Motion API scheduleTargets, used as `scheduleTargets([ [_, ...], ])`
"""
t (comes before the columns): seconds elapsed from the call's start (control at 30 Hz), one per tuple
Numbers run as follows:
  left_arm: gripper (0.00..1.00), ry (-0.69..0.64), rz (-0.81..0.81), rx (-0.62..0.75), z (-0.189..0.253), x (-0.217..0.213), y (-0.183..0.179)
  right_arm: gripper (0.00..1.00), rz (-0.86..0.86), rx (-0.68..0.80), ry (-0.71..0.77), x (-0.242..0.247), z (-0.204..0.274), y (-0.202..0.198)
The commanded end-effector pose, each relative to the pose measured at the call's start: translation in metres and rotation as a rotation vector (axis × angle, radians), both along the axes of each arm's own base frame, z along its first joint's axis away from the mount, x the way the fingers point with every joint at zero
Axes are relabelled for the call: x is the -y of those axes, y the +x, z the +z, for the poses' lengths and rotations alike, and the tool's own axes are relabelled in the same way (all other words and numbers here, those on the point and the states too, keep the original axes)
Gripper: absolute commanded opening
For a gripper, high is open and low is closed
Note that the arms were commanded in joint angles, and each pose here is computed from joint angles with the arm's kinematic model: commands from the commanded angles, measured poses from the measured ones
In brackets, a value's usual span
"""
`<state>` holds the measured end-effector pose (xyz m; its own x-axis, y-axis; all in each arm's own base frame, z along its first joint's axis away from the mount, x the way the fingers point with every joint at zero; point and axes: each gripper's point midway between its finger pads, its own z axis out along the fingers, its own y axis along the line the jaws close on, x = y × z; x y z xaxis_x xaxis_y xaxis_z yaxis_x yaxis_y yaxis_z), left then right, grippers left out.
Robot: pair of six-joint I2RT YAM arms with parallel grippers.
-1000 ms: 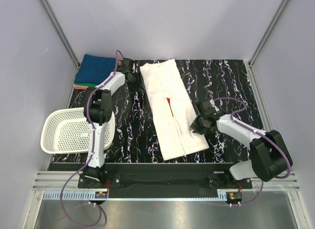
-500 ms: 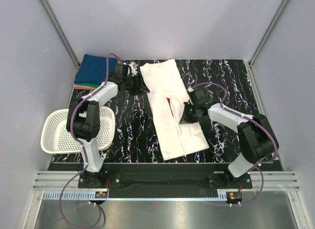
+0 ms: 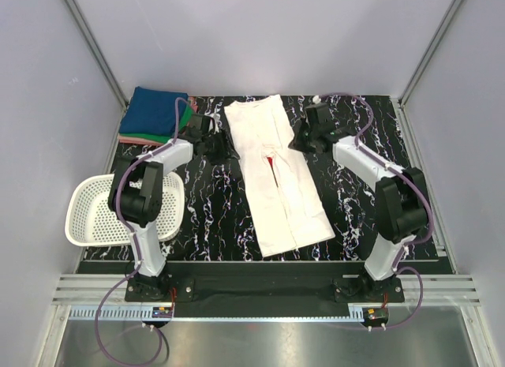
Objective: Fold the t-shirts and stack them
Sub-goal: Fold the tshirt
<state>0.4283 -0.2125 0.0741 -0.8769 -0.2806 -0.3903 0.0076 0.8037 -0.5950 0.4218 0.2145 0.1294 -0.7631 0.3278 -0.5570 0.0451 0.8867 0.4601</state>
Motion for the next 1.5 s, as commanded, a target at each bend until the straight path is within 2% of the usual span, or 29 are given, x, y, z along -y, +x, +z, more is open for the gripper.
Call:
scheduleTargets([
  [0.0,0.51,0.038,0.097,0.034,-0.005,-0.010,0.013,0.00,-0.113,0.092,0.034,-0.004,0.015,0.051],
  [0.17,0.51,0.044,0.129,0.016,-0.018,-0.012,0.016,0.00,-0.155,0.018,0.004,-0.007,-0.018,0.079],
  [0.37,0.51,0.009,0.133,0.022,-0.024,-0.002,0.019,0.00,-0.202,0.029,0.071,-0.016,-0.034,0.105],
  [0.53,0.52,0.020,0.118,0.019,-0.028,0.002,0.018,0.00,-0.195,0.040,0.138,-0.027,-0.040,0.113],
  [0.73,0.53,0.004,0.099,0.014,-0.030,0.007,0.018,0.00,-0.206,0.036,0.144,-0.024,-0.039,0.112],
  [0.9,0.53,0.030,0.101,-0.023,-0.045,0.006,0.015,0.00,-0.324,0.025,0.130,0.041,-0.034,0.120],
  [1.07,0.52,0.007,0.096,-0.030,-0.050,0.012,0.018,0.00,-0.329,-0.021,0.111,0.077,-0.034,0.112],
  [1.2,0.40,0.054,0.091,-0.063,-0.061,0.008,0.013,0.00,-0.293,-0.021,0.079,0.083,-0.037,0.084],
  [1.37,0.03,0.125,0.081,-0.069,-0.063,-0.002,0.015,0.00,-0.248,-0.017,0.082,0.085,-0.020,0.049],
  [1.47,0.00,0.148,0.058,-0.064,-0.058,-0.004,0.023,0.01,-0.213,-0.016,0.080,0.086,-0.009,0.028],
])
